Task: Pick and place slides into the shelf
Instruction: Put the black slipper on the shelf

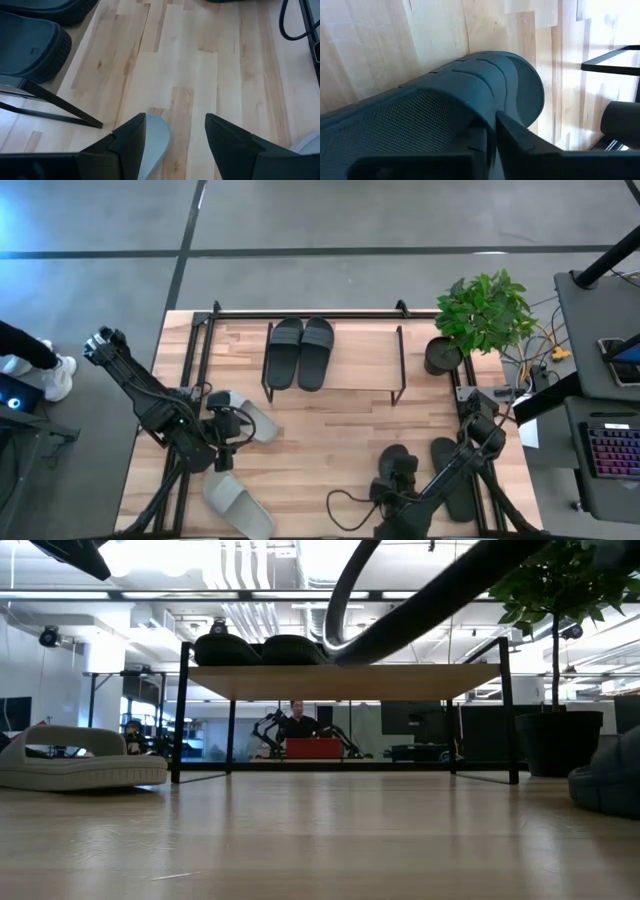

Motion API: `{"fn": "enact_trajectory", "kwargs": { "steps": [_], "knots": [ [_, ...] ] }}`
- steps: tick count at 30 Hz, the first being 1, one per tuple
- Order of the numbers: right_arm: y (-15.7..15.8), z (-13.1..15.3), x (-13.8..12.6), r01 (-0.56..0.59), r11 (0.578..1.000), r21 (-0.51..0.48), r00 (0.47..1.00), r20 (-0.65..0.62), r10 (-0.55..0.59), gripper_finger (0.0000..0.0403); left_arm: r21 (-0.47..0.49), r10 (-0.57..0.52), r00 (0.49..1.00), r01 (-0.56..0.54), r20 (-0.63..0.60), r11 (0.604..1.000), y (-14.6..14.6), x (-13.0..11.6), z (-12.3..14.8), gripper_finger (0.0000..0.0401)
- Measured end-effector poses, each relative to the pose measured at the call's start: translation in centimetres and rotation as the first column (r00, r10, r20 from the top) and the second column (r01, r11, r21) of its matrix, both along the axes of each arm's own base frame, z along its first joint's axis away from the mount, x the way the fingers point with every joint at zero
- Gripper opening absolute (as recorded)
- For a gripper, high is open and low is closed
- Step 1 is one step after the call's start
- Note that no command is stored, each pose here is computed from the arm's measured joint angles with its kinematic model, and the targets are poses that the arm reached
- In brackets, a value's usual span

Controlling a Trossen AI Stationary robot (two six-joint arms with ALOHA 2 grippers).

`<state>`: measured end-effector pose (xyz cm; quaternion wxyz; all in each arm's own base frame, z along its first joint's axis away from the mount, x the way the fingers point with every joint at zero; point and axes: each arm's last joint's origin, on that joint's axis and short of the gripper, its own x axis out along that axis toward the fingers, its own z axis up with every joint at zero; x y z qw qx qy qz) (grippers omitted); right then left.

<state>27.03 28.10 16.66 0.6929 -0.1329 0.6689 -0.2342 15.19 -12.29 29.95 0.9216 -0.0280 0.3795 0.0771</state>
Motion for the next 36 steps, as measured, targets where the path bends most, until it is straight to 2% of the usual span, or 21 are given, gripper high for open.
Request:
{"fn": "enact_trajectory", "kwargs": {
  "steps": [10,16,23,27,31,33,36],
  "knots": [
    [-0.2,0.6,0.9,0.087,0.995,0.053,0.995,0.041,-0.089,0.0010,0.000,0.000,1.000,0.000,0.000,1.000,0.0,0.0,0.0,0.0189],
    [0.1,3.6,1.7,0.117,0.989,0.093,0.968,0.210,-0.134,0.0015,-0.001,0.001,1.000,-0.001,0.001,1.000,0.0,0.0,0.0,0.0189],
    [0.0,7.1,3.4,0.136,0.976,0.172,0.934,0.306,-0.185,0.0010,-0.001,0.000,1.000,0.000,0.001,1.000,0.0,0.0,0.0,0.0189],
    [-0.5,10.2,4.1,0.097,0.985,0.140,0.900,0.410,-0.147,0.0010,0.000,0.000,1.000,0.000,0.001,1.000,0.0,0.0,0.0,0.0189],
    [-1.1,13.4,5.2,-0.004,0.997,0.075,0.844,0.535,-0.037,0.0010,-0.003,0.001,1.000,-0.001,0.004,1.000,0.0,0.0,0.1,0.0189],
    [-1.9,14.6,5.9,-0.040,0.999,0.023,0.826,0.563,0.020,0.0011,-0.003,0.001,1.000,-0.001,0.004,1.000,0.0,0.0,0.1,0.0189],
    [-3.5,15.7,7.1,-0.099,0.993,-0.069,0.828,0.548,0.121,0.0012,-0.003,0.001,1.000,-0.001,0.004,1.000,0.0,0.0,0.1,0.0189]
  ]
}}
